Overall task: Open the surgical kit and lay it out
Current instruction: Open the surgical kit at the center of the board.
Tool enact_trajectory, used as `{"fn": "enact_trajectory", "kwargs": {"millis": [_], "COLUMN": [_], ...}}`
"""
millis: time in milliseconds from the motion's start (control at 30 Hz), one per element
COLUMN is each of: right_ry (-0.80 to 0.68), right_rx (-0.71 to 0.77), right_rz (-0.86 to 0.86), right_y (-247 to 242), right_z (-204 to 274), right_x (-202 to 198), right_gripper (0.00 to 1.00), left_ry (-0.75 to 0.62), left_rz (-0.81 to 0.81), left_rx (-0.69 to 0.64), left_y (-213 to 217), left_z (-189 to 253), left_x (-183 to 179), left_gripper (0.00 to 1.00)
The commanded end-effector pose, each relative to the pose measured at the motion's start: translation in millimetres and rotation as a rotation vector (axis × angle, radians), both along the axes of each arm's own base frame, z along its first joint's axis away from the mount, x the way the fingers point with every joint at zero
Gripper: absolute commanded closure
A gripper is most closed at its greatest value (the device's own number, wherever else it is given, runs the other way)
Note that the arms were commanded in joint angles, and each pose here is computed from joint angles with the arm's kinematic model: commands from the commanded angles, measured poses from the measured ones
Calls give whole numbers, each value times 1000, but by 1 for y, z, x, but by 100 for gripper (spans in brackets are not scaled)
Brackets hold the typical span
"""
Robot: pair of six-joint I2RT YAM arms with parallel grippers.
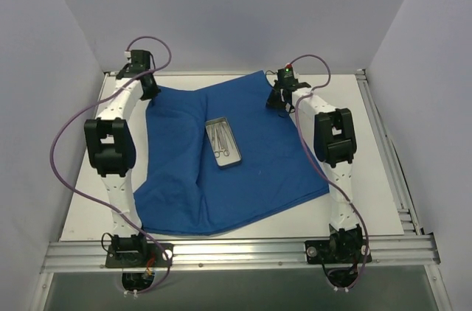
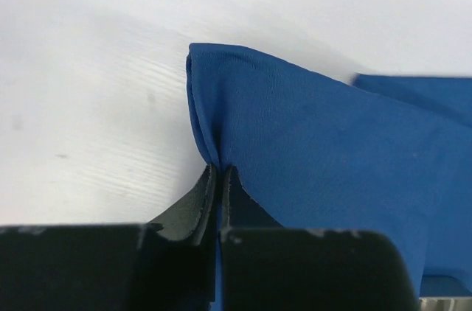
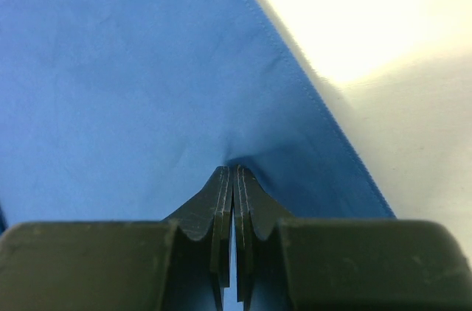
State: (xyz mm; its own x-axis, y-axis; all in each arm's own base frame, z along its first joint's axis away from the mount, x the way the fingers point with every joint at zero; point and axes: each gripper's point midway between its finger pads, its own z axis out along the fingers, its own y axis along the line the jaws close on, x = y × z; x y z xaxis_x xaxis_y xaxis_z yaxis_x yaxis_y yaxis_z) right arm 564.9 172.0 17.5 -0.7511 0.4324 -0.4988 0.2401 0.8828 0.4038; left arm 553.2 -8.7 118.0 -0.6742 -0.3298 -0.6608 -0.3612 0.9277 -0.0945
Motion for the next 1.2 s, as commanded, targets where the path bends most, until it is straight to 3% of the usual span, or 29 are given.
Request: {"fn": "enact_trajectory", "kwargs": {"millis": [0,233,500,533,567,633,667,700,767,967,1000,1033,1133,1167], "right_ry": [191,203,253,251,252,259,262,265,262,182,161,157,78,80], "right_rx": [-138,-164,-169,-173,-173,-183,-184,-186,-180,-149,-149,-156,-169,-154], "right_rz": [-113,-194,-274,-284,-296,-318,-331,-340,-345,-258,-227,-211,-164,-131], "right_y": [-51,-80,-116,-120,-126,-135,-142,-146,-149,-131,-123,-120,-112,-104], "right_z": [-55,-59,-71,-70,-69,-68,-67,-67,-64,-41,-34,-31,1,0], "right_x": [-30,-33,-47,-48,-48,-52,-53,-55,-59,-45,-41,-40,-28,-29], "right_gripper": [100,100,100,100,100,100,100,100,100,100,100,100,100,100], "left_ry": [38,138,124,100,83,46,14,-1,-35,-91,-22,-82,-100,-94], "left_rz": [179,258,252,249,239,202,189,183,158,80,72,75,120,120], "left_rx": [56,58,63,64,70,71,69,66,56,-39,-74,-101,-266,-267], "left_y": [88,153,162,161,155,147,143,142,133,82,68,62,35,34], "left_z": [15,-8,10,18,23,34,43,50,69,94,63,76,40,29], "left_x": [-12,-25,-10,-5,-1,7,14,16,21,17,7,9,-4,-10], "left_gripper": [98,98,94,88,69,57,41,31,24,32,39,46,63,66]}}
